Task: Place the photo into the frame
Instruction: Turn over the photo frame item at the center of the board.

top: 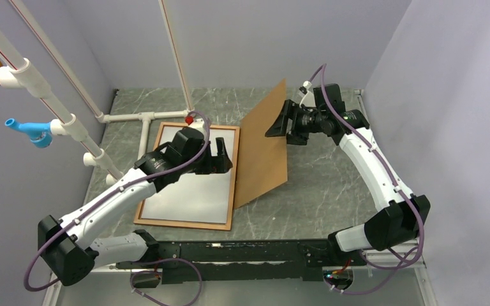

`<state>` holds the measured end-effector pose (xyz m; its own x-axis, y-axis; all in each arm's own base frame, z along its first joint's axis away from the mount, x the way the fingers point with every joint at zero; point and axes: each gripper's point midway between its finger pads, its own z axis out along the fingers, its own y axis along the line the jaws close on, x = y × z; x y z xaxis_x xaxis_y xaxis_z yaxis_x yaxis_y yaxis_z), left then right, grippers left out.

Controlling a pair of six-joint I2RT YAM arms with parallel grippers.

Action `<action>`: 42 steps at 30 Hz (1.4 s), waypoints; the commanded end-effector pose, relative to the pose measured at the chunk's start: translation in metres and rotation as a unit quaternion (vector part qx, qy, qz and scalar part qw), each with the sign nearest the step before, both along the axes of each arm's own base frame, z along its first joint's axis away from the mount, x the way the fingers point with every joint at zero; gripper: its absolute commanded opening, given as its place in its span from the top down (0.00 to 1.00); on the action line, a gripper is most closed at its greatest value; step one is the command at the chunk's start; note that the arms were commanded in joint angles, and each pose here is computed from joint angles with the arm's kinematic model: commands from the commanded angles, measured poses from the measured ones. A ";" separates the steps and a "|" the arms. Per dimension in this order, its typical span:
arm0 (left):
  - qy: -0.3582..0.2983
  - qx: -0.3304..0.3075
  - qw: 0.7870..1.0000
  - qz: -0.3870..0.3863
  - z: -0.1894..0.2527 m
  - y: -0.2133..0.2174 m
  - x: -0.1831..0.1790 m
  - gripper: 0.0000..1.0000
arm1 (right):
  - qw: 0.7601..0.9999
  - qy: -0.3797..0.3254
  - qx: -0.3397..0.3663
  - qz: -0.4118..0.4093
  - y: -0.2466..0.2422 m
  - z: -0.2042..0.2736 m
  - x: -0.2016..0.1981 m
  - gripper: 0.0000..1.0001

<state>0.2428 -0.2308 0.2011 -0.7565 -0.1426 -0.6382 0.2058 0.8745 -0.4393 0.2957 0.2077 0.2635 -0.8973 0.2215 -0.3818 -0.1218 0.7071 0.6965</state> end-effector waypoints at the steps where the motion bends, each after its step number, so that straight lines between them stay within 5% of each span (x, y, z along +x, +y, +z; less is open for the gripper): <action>1: -0.028 -0.031 0.999 -0.001 0.028 -0.001 0.000 0.01 | 0.995 -0.053 0.068 0.047 0.029 0.041 0.001 0.26; 17: -0.053 -0.148 0.988 0.013 0.070 0.024 -0.007 0.01 | 0.969 -0.081 0.155 0.173 0.112 0.069 -0.032 0.16; 30: -0.083 -0.294 0.951 -0.049 0.101 0.024 -0.017 0.01 | 0.960 -0.073 0.171 0.212 0.139 0.062 -0.053 0.12; 42: -0.111 -0.305 0.943 -0.075 0.123 0.029 -0.025 0.01 | 0.957 -0.067 0.174 0.223 0.139 0.052 -0.062 0.12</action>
<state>0.2233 -0.1978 0.3016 -0.6750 -0.4592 -0.5775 0.3747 0.4609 -0.8044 0.2403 0.3453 0.3041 -0.8971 -0.0346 -0.4404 -0.4248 0.3409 0.8386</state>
